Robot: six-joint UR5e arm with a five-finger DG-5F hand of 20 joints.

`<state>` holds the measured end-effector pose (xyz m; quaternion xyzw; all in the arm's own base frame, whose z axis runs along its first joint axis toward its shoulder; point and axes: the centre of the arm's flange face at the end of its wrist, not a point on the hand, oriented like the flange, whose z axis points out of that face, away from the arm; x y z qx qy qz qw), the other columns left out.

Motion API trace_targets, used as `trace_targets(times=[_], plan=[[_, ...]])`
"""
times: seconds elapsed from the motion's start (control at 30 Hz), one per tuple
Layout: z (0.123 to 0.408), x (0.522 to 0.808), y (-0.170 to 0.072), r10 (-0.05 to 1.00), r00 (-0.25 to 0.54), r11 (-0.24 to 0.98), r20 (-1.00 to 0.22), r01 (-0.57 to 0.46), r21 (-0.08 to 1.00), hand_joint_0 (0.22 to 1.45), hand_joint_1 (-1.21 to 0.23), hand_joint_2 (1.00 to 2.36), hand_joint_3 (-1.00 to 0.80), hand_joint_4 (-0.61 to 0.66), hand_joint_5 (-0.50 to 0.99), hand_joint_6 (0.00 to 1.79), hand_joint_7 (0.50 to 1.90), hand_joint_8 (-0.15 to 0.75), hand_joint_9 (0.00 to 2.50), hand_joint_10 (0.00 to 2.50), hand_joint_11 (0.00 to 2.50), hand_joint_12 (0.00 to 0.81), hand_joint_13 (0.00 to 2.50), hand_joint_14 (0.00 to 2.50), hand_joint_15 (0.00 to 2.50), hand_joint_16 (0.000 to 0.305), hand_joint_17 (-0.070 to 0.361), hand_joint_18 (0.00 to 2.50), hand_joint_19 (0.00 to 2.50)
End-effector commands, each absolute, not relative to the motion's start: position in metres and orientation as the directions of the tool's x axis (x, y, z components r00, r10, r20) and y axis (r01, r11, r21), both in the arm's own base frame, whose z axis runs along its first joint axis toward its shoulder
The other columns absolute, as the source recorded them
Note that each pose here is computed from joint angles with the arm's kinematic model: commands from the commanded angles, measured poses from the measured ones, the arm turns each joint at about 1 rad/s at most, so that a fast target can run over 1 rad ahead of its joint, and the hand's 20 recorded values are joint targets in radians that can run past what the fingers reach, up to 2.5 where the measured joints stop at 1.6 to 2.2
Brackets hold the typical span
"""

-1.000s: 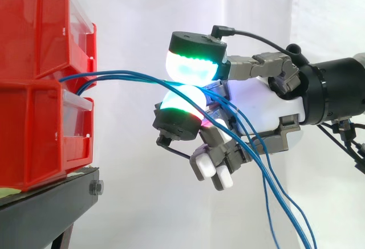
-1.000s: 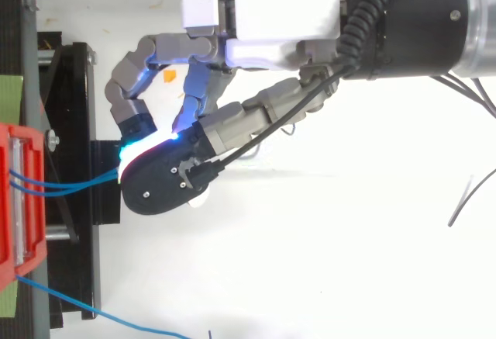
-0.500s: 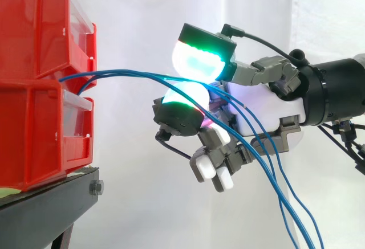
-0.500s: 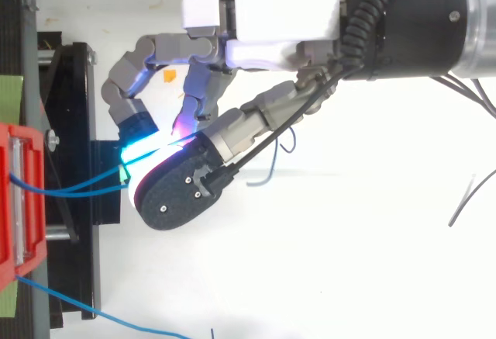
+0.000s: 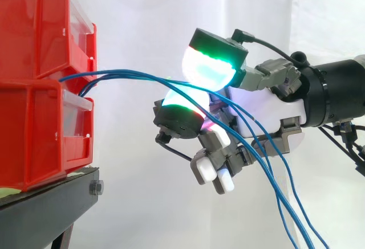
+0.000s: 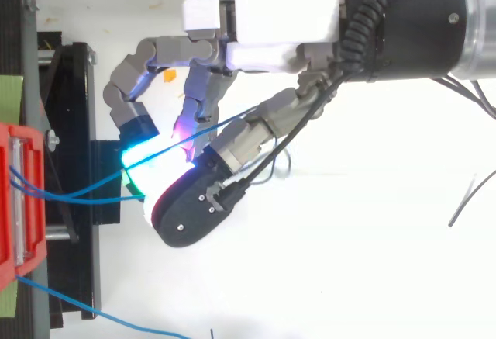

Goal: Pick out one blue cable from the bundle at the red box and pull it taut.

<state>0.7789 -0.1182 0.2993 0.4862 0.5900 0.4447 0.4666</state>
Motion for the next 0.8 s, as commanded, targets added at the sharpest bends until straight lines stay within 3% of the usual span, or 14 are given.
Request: trace_targets(times=[0.0, 0.37, 0.47, 0.5, 0.63, 0.77], plan=[[0.2992, 0.7787, -0.1190, 0.989, -0.091, 0.132, -0.118, 0.159, 0.978, 0.70, -1.04, 1.00, -0.50, -0.01, -0.14, 0.93, 1.21, 0.244, 1.15, 0.02, 0.52, 0.358, 0.94, 0.02, 0.42, 0.044, 0.099, 0.86, 0.58], [0.2992, 0.7787, -0.1190, 0.989, -0.091, 0.132, -0.118, 0.159, 0.978, 0.60, -1.06, 1.00, -0.50, 0.02, -0.15, 0.93, 1.18, 0.247, 1.09, 0.02, 0.51, 0.361, 0.91, 0.02, 0.42, 0.044, 0.100, 0.82, 0.59], [0.2985, 0.7785, -0.1188, 0.989, -0.093, 0.132, -0.118, 0.160, 0.978, 0.51, -0.97, 1.00, -0.50, 0.03, -0.15, 0.93, 1.10, 0.270, 1.11, 0.02, 0.51, 0.374, 0.92, 0.02, 0.41, 0.048, 0.108, 0.85, 0.59], [0.2985, 0.7785, -0.1190, 0.989, -0.091, 0.132, -0.118, 0.160, 0.978, 0.48, -0.82, 1.00, -0.50, 0.05, -0.14, 0.92, 1.05, 0.283, 1.14, 0.02, 0.49, 0.390, 0.94, 0.02, 0.41, 0.051, 0.115, 0.88, 0.59], [0.2992, 0.7787, -0.1190, 0.989, -0.091, 0.132, -0.118, 0.159, 0.978, 0.47, -0.58, 1.00, -0.50, 0.06, -0.13, 0.88, 1.02, 0.298, 1.19, 0.02, 0.48, 0.401, 0.96, 0.02, 0.40, 0.054, 0.120, 0.89, 0.61], [0.2973, 0.7787, -0.1190, 0.989, -0.091, 0.132, -0.118, 0.162, 0.978, 0.49, -0.47, 1.00, -0.50, 0.06, -0.13, 0.87, 1.02, 0.296, 1.20, 0.02, 0.46, 0.389, 0.95, 0.02, 0.41, 0.052, 0.116, 0.87, 0.63]])
